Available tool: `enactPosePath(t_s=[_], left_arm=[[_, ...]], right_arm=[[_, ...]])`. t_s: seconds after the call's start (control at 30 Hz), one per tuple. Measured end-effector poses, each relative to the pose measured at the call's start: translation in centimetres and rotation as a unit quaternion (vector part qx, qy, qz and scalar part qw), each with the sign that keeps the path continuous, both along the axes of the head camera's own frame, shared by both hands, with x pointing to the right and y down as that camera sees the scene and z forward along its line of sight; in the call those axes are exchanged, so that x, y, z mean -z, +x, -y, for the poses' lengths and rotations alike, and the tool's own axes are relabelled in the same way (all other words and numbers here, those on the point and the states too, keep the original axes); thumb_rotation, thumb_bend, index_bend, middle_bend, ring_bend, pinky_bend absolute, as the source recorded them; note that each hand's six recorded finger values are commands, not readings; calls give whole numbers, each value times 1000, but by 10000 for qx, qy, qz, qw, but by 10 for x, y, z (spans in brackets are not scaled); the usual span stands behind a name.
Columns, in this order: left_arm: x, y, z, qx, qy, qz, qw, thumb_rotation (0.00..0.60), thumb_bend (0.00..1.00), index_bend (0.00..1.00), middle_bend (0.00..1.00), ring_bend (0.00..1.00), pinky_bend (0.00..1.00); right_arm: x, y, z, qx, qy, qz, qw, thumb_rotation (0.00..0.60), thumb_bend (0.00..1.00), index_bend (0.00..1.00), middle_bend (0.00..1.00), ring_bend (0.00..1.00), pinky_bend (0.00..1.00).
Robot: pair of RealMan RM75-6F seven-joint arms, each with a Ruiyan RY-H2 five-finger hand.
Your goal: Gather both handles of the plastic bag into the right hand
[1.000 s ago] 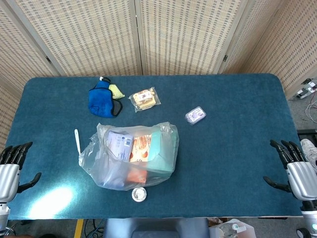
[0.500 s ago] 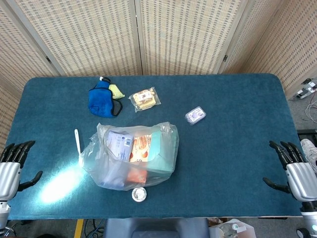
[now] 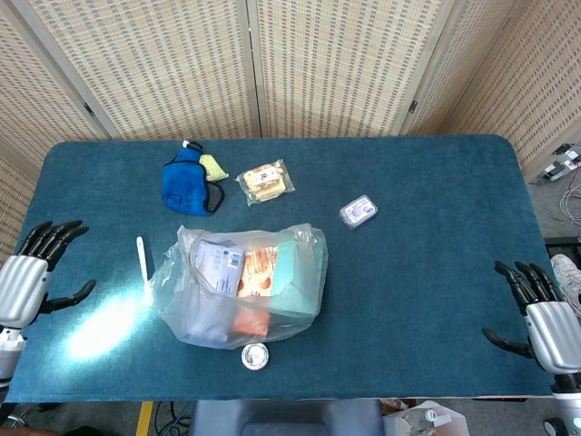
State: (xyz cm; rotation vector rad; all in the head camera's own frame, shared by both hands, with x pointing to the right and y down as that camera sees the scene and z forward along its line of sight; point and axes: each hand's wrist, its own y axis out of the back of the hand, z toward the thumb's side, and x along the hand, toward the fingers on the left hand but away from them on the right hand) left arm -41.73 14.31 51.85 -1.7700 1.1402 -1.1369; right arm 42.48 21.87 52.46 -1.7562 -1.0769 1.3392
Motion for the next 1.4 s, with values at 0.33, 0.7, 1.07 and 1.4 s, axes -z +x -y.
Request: enactPosePath(t_s=[0.33,0.7,1.07,1.4], left_arm=[[6,36,49,-481,57,-820,9955,600,221,112,122,139,56],[7,87,74,-1039,-39,-1651,9808,600,221,74,122,138,56],[5,141,82,-1595,-278,-2182,9624,600,220,271,122,138,56],[5,172,85,-1728,-255,-2443,9538,600,221,466,183,165,56]], right_arm=[[2,-1,-5,-26,-11,-33,10000,600,146,58,180,67,80],[1,1,-6,-67,-40,-70,9999,600,146,58,180,67,80],[-4,-1,-5,-18,-114,-42,9999,600,146,58,180,67,80],[-8,-12,1,197,-196,79,9996,600,146,58,180,67,80]])
